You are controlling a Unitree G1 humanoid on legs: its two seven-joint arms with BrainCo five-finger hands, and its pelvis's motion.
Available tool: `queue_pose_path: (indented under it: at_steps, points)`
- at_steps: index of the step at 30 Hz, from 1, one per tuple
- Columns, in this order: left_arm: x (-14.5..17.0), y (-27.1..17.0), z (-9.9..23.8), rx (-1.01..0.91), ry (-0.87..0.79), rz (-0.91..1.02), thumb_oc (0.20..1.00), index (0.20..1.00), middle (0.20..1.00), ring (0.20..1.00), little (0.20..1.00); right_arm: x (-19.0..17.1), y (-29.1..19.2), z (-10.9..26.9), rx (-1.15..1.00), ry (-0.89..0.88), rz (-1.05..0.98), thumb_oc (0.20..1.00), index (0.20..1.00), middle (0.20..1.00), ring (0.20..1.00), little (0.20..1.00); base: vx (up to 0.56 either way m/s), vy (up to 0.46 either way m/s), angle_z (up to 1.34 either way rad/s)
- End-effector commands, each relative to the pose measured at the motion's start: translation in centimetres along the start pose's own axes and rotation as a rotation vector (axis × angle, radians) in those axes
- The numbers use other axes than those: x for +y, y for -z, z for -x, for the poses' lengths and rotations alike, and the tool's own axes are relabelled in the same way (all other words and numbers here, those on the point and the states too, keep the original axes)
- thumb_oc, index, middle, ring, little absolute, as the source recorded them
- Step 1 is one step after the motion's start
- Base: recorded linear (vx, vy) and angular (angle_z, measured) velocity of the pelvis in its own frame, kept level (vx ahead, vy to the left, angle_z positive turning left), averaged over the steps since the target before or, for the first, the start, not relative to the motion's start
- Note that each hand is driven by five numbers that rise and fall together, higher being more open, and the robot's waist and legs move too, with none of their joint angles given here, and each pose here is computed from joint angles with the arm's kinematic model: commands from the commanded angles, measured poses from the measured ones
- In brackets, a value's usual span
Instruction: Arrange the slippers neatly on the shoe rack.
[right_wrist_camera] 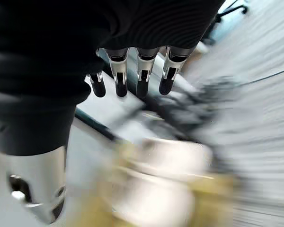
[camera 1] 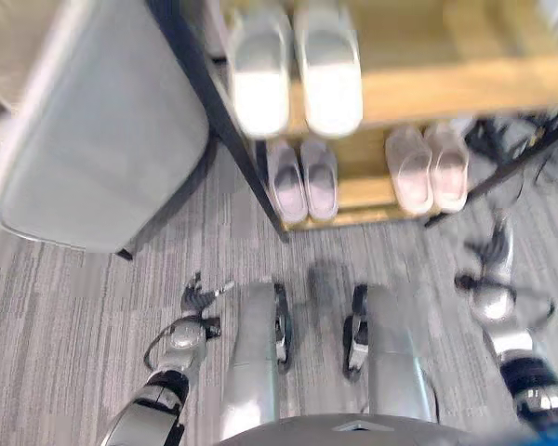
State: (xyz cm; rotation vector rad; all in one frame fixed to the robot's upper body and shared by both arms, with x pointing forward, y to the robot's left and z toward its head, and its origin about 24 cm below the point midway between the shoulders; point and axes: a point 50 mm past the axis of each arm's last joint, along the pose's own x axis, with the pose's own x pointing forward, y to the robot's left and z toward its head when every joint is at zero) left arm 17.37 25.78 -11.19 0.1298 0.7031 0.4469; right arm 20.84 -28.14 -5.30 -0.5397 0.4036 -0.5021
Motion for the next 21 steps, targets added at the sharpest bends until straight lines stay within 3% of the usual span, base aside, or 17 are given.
queue_pose_path:
  at_steps: [1,2,7,11,21]
  points:
    - [-0.7,2.6,0.7,0.091,0.073,-0.152,1.000,1.000,1.000,1.000,1.000,0.0,-0.3,-0.8,0.024,-0.014,-0.088,1.000,1.000,1.000,1.000,1.000,0.19,-0.016,-0.27]
    - [0.0,4.8,1.5,0.175,0.073,-0.205,1.000,1.000,1.000,1.000,1.000,0.7,3.9,0.8,0.211,-0.050,-0.072,1.000,1.000,1.000,1.000,1.000,0.26,-0.011,-0.16]
    - [0.2,8.4,3.3,0.314,0.124,-0.286,1.000,1.000,1.000,1.000,1.000,1.6,12.6,7.3,0.639,-0.205,0.075,1.000,1.000,1.000,1.000,1.000,0.19,-0.041,0.10]
    - [-0.9,7.9,3.1,0.299,0.173,-0.268,1.000,1.000,1.000,1.000,1.000,1.2,15.6,11.0,0.809,-0.290,0.154,1.000,1.000,1.000,1.000,1.000,0.13,-0.098,0.10]
    - [-1.3,10.1,4.6,0.368,0.227,-0.364,1.000,1.000,1.000,1.000,1.000,2.3,15.9,12.2,0.859,-0.302,0.061,1.000,1.000,1.000,1.000,1.000,-0.02,-0.093,-0.03]
